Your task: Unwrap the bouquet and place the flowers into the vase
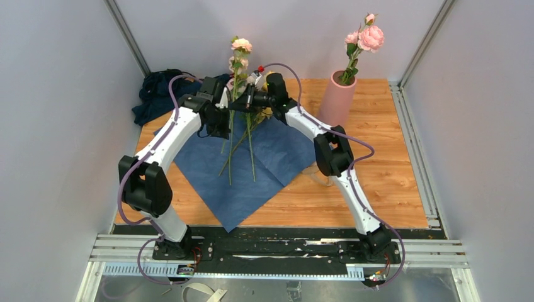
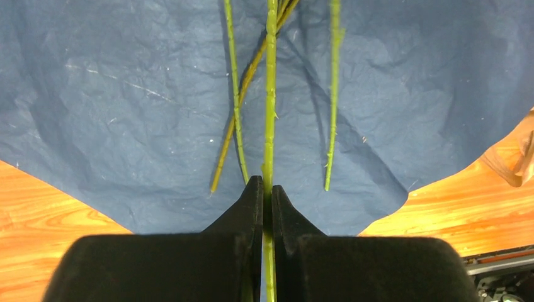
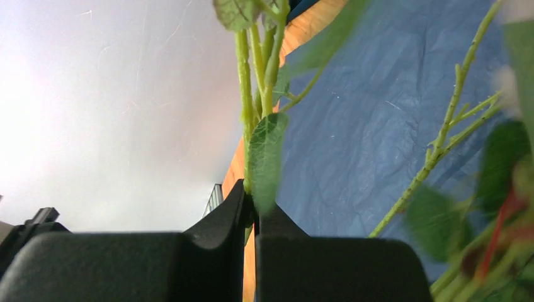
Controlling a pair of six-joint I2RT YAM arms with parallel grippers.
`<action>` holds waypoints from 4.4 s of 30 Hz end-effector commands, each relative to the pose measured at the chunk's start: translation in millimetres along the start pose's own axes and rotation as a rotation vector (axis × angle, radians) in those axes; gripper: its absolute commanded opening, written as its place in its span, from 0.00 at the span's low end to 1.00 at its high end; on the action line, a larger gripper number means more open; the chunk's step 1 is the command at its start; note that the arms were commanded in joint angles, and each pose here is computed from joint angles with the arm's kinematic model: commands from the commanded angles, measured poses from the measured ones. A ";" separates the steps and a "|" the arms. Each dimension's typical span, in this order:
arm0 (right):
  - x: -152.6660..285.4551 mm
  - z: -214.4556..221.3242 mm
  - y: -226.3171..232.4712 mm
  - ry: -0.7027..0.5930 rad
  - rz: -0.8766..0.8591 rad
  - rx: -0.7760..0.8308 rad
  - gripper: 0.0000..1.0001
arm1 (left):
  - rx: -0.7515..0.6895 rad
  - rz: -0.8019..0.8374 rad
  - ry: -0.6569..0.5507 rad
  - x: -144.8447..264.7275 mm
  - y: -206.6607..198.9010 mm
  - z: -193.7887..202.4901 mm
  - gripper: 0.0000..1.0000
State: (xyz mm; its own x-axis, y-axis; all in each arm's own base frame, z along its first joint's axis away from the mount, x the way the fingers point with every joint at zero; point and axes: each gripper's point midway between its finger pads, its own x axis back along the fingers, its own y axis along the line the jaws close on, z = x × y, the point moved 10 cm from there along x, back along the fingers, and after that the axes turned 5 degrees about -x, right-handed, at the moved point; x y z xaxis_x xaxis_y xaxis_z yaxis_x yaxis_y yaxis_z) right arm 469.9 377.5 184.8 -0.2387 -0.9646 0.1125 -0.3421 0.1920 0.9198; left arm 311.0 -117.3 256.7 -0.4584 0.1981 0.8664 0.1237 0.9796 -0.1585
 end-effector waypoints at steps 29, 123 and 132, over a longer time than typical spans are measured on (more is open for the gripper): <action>182.3 -71.9 266.5 -0.284 0.059 1.093 0.00 | 0.029 -0.034 0.012 -41.3 -0.2 -5.7 1.00; 348.2 -41.6 266.8 -0.527 0.483 1.110 0.75 | 0.108 -0.236 0.330 -132.6 31.3 -13.9 0.60; 341.2 -38.0 258.9 -0.497 0.447 1.083 0.73 | 0.088 -0.309 0.379 -159.9 40.2 -4.9 0.53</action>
State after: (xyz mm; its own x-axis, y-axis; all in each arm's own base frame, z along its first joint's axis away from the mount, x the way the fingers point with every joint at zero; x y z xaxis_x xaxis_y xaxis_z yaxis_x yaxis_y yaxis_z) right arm 337.9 87.2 471.9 -0.7835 -0.6213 -0.0114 -0.6213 0.7830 0.0285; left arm 391.3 -112.0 137.3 -0.1591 -0.0568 0.9856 -0.0567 0.9972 0.0483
